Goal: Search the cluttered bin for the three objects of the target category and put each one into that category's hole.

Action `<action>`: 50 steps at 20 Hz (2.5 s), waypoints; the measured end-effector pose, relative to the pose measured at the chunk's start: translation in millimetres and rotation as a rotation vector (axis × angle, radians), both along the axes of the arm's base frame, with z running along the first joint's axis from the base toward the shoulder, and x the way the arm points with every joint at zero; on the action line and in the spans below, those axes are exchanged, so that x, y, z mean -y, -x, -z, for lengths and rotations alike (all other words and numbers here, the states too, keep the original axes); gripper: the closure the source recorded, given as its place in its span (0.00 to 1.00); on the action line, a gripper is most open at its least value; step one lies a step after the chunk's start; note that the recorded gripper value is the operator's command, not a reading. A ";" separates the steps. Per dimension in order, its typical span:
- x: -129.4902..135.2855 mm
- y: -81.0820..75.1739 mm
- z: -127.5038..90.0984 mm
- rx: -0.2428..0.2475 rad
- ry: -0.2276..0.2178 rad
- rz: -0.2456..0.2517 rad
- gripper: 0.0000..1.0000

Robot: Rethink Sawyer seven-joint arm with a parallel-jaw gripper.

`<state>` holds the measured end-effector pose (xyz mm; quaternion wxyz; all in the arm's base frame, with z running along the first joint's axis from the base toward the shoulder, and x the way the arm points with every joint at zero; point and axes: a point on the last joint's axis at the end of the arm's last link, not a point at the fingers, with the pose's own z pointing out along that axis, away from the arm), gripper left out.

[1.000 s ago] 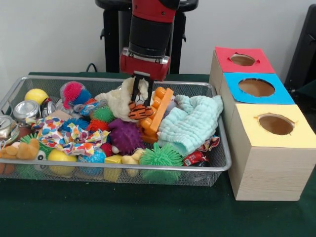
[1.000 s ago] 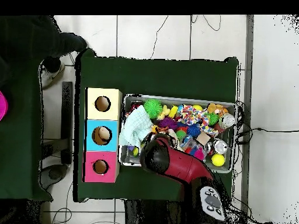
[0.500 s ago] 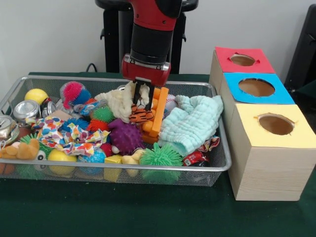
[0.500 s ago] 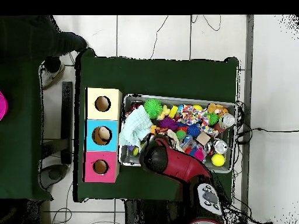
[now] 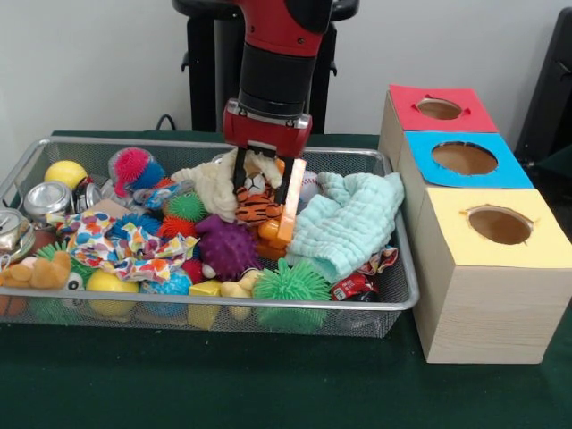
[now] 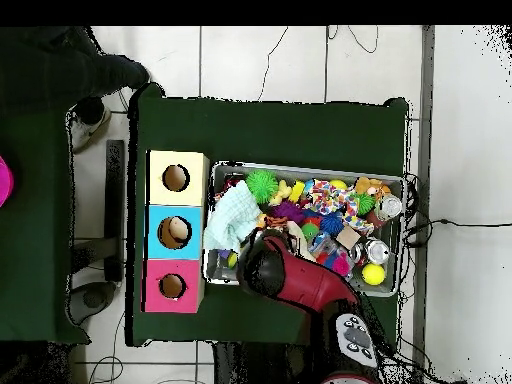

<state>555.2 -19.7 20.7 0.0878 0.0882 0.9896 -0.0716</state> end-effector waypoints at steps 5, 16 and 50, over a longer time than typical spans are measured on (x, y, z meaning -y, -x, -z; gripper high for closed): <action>-6.1 0.0 0.1 0.000 0.000 -0.011 0.00; -18.2 -2.9 -20.0 -0.026 -0.010 -0.026 0.00; -43.4 -33.3 -49.2 -0.019 -0.037 0.002 0.00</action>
